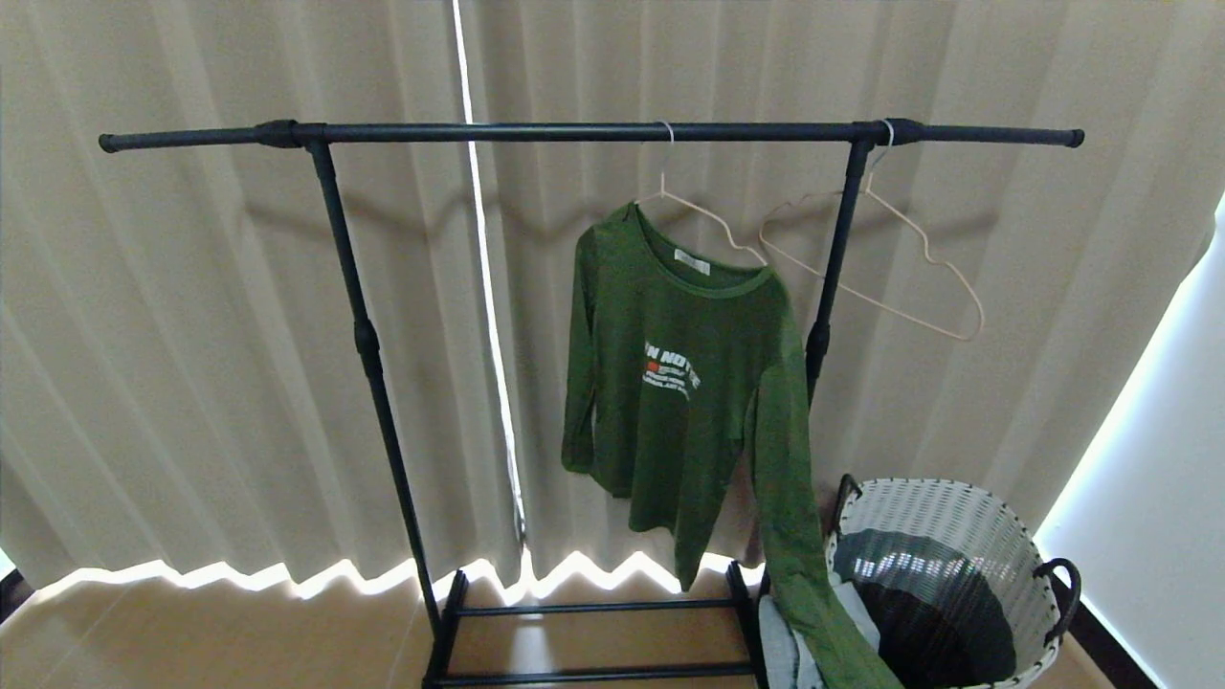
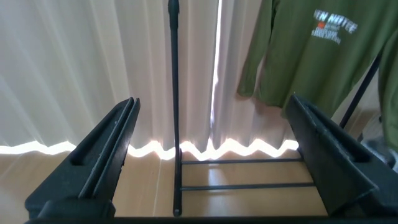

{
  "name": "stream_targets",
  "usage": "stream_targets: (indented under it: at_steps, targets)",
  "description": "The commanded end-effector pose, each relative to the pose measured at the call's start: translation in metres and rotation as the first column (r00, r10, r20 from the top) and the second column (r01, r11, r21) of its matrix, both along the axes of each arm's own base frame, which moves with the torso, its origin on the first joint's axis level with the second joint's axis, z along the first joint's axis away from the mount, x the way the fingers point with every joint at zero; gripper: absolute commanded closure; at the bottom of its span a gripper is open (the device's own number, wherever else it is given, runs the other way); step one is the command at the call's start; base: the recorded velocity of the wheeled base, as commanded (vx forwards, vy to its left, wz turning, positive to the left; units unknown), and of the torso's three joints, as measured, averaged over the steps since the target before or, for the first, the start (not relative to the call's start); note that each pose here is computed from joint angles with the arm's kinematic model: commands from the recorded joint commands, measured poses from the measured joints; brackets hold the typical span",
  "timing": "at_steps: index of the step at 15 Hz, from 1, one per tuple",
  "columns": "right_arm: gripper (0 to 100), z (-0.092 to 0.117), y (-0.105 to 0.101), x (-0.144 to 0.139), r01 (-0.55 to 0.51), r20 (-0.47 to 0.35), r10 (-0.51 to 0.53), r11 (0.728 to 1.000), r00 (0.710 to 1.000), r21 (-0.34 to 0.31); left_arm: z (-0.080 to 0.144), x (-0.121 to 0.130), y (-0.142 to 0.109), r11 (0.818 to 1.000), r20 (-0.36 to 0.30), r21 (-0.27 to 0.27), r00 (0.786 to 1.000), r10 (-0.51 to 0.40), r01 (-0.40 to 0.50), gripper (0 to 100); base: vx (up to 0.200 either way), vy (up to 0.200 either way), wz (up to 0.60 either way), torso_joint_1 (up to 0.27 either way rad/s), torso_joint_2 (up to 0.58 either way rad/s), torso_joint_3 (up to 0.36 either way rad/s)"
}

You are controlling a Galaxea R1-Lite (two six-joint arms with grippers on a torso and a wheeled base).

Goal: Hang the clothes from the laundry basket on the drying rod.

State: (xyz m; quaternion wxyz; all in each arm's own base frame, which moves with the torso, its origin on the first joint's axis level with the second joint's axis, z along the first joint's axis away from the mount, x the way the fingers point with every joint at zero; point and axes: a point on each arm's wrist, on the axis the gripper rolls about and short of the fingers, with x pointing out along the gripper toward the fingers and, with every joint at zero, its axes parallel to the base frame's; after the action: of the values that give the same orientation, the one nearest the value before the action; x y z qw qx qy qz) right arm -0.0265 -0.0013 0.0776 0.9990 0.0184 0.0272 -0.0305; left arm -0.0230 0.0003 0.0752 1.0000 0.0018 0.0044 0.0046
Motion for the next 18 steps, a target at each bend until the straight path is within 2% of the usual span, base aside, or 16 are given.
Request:
stream_targets:
  at_steps: [1, 12, 18]
  targets:
    - [0, -0.0001, 0.0, -0.0001, 0.0, 0.0, 0.0, 1.0, 1.0, 0.0, -0.0001, 0.0, 0.0, 1.0, 0.0, -0.001, 1.0, 0.0, 0.0, 0, 0.0, 0.0, 0.0, -0.188, 0.47, 0.281]
    - [0, -0.0001, 0.0, -0.0001, 0.0, 0.0, 0.0, 1.0, 1.0, 0.001, -0.0001, 0.0, 0.0, 1.0, 0.0, -0.001, 1.0, 0.0, 0.0, 0, 0.0, 0.0, 0.0, -0.149, 0.44, 0.294]
    - [0, -0.0001, 0.0, -0.0001, 0.002, 0.0, -0.002, 1.0, 1.0, 0.003, -0.0001, 0.0, 0.0, 1.0, 0.0, 0.001, 1.0, 0.0, 0.0, 0, 0.0, 0.0, 0.0, -0.01, 0.05, 0.029]
